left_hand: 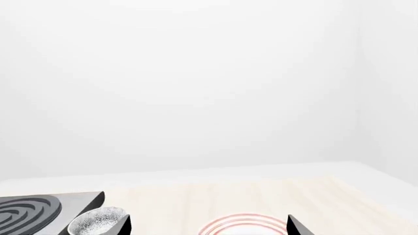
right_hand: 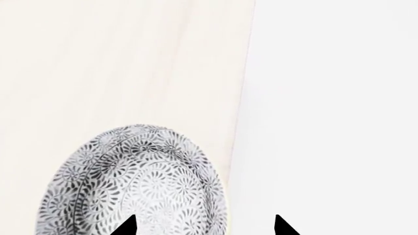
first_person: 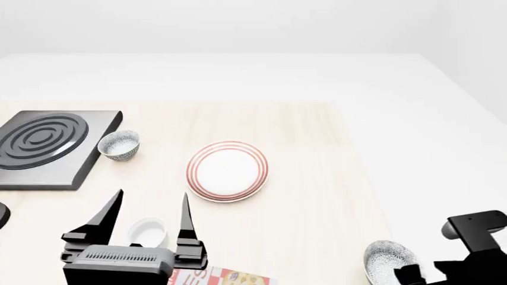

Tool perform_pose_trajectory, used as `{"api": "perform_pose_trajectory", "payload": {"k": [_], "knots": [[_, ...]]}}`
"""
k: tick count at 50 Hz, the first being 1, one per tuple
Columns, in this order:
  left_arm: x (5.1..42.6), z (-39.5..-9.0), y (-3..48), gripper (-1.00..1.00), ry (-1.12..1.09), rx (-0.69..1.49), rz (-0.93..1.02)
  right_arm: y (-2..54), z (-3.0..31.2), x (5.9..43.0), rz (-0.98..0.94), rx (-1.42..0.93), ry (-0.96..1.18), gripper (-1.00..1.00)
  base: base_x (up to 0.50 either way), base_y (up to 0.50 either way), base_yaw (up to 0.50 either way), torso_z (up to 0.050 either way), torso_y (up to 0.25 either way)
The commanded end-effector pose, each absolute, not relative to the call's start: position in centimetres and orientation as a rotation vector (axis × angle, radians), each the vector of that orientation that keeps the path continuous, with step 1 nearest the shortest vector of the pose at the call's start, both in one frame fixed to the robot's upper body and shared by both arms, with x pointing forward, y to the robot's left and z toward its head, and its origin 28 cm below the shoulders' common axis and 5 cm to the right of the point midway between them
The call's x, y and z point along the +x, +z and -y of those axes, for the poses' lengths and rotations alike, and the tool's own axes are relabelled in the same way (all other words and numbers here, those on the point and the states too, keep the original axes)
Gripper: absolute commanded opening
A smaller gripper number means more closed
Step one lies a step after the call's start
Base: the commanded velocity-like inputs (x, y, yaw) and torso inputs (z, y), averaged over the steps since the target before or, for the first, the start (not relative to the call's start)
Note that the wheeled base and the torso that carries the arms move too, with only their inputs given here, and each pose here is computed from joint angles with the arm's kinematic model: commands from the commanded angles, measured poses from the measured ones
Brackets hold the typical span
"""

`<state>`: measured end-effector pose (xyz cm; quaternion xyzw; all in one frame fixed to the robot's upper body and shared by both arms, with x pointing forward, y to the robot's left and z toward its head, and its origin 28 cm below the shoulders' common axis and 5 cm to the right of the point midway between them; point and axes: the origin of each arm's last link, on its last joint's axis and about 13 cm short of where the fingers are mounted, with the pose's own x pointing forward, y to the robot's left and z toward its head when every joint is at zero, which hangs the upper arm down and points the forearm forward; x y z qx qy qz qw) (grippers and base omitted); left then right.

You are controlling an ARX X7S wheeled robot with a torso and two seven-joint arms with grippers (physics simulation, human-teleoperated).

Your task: Pick the akita bowl next to the cookies box and place it on the plate.

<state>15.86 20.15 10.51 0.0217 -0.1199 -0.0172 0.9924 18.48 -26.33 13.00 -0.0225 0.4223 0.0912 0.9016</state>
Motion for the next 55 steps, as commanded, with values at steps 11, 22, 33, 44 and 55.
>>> {"api": "perform_pose_trajectory", "payload": {"k": [11,22,33,44,55], "knots": [[15.9,-20.1,10.4,1.0,-0.035,0.044,0.239,11.6,26.1,18.6,-0.884,-0.028,0.202,1.0,0.0,0.0,0.0,0.0,0.0],[15.9,-20.2,10.4,1.0,-0.035,0.043,0.239,11.2,26.1,18.6,-0.888,-0.023,0.205,1.0,0.0,0.0,0.0,0.0,0.0],[16.0,-20.1,10.4,1.0,-0.035,0.044,0.238,10.8,26.1,18.7,-0.892,-0.019,0.21,1.0,0.0,0.0,0.0,0.0,0.0],[15.9,-20.1,10.4,1.0,-0.034,0.044,0.238,10.5,26.0,18.8,-0.894,-0.014,0.211,1.0,0.0,0.0,0.0,0.0,0.0],[15.9,-20.1,10.5,1.0,-0.035,0.045,0.238,10.4,25.8,18.8,-0.886,-0.017,0.221,-1.0,0.0,0.0,0.0,0.0,0.0]]}}
